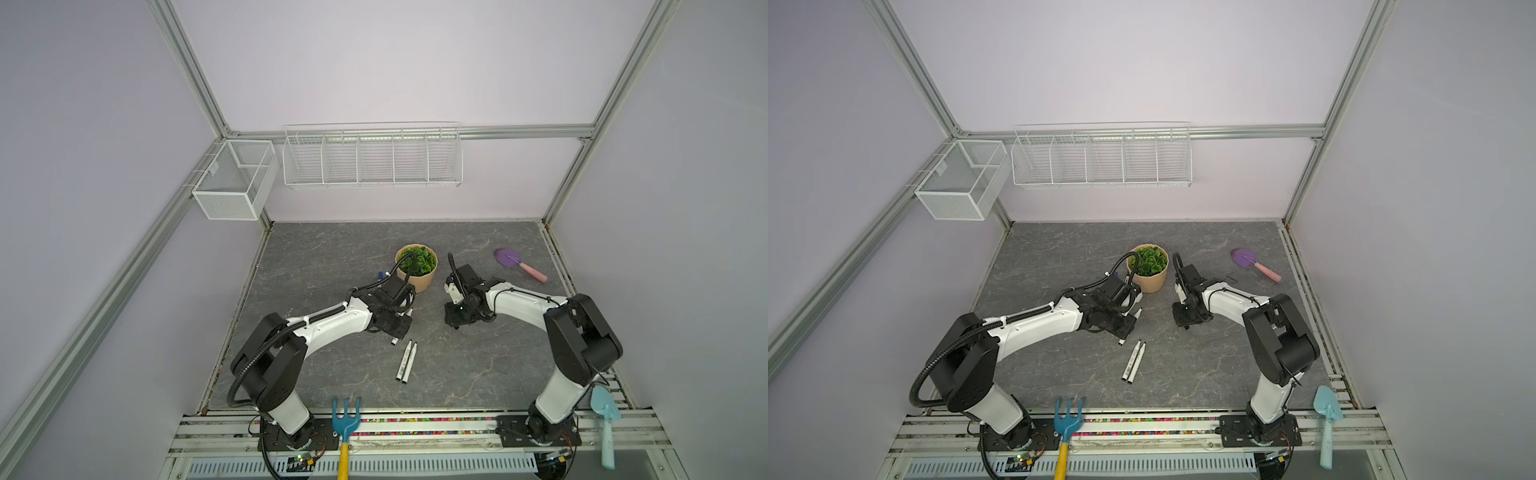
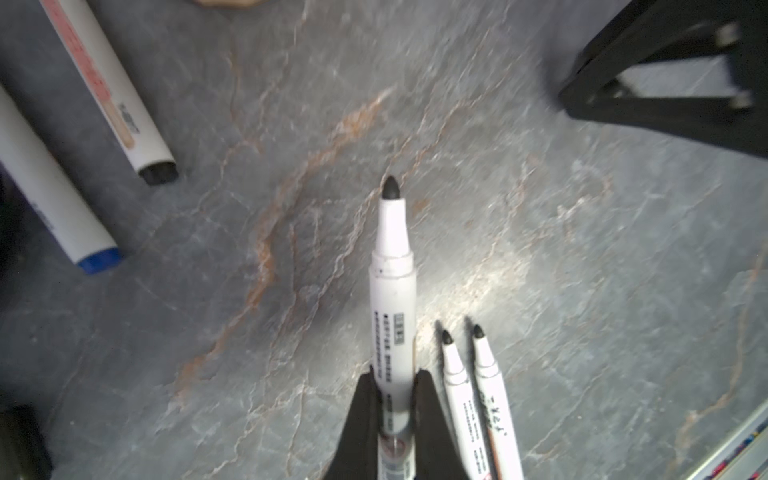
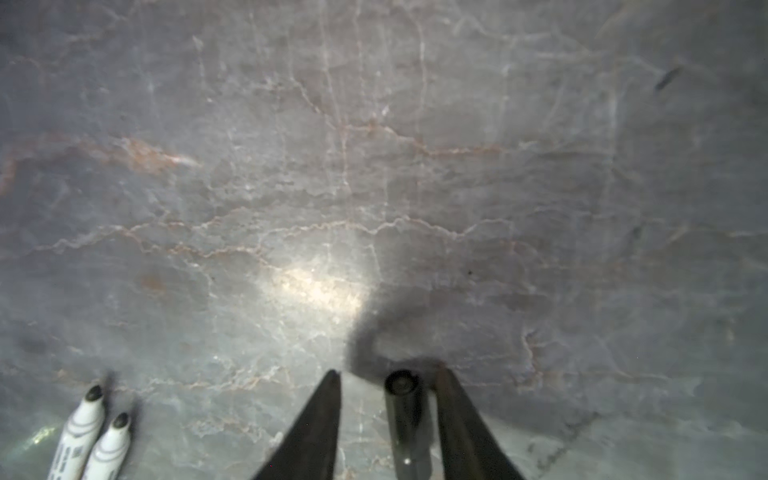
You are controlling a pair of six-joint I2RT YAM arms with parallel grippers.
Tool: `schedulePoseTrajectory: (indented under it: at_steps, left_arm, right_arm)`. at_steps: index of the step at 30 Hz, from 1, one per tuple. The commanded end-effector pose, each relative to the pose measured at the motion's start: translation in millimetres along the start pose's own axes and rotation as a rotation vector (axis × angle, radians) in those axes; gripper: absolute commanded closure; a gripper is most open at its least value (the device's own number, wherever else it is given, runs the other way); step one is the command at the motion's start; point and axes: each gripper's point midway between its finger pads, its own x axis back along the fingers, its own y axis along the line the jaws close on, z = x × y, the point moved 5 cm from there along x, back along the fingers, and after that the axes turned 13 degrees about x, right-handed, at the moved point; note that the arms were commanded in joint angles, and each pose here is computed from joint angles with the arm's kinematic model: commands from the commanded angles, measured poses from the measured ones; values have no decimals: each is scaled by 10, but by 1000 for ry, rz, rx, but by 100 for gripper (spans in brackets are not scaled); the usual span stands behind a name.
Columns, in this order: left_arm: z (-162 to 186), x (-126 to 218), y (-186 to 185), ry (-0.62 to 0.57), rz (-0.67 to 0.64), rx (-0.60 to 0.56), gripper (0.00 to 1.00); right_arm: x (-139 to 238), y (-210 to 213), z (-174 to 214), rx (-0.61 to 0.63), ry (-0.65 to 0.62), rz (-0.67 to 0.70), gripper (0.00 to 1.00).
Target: Insert the pens into the pen caps
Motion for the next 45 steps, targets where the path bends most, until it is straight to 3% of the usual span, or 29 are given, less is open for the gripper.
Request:
schedulePoseTrajectory:
  at_steps: [1, 7, 13, 19, 23, 30, 45]
  left_arm:
    - [-32, 53, -26, -49, 74, -10, 100]
    - [-101, 245, -136, -207, 241, -22, 100]
    - [-140, 419, -169, -341, 295, -68, 100]
    - [-201, 682, -88, -615, 308, -38, 100]
    - [-242, 818, -54, -764, 323, -30, 100]
    - [-353, 857, -142, -803, 394, -5, 100]
    - [-509, 853, -320, -805, 489, -47, 100]
  right_arm:
    - [-111, -26, 112, 22, 63, 51, 75]
    - [95, 31, -98, 19, -73, -19, 90]
    - [695, 200, -519, 6, -374, -236, 92]
    - [1487, 470, -902, 62, -663, -433, 93]
    - [1912, 597, -1058, 101, -789, -519, 93]
    - [2109, 777, -1175, 145, -848, -601, 93]
    - [2038, 917, -1284, 178, -857, -638, 93]
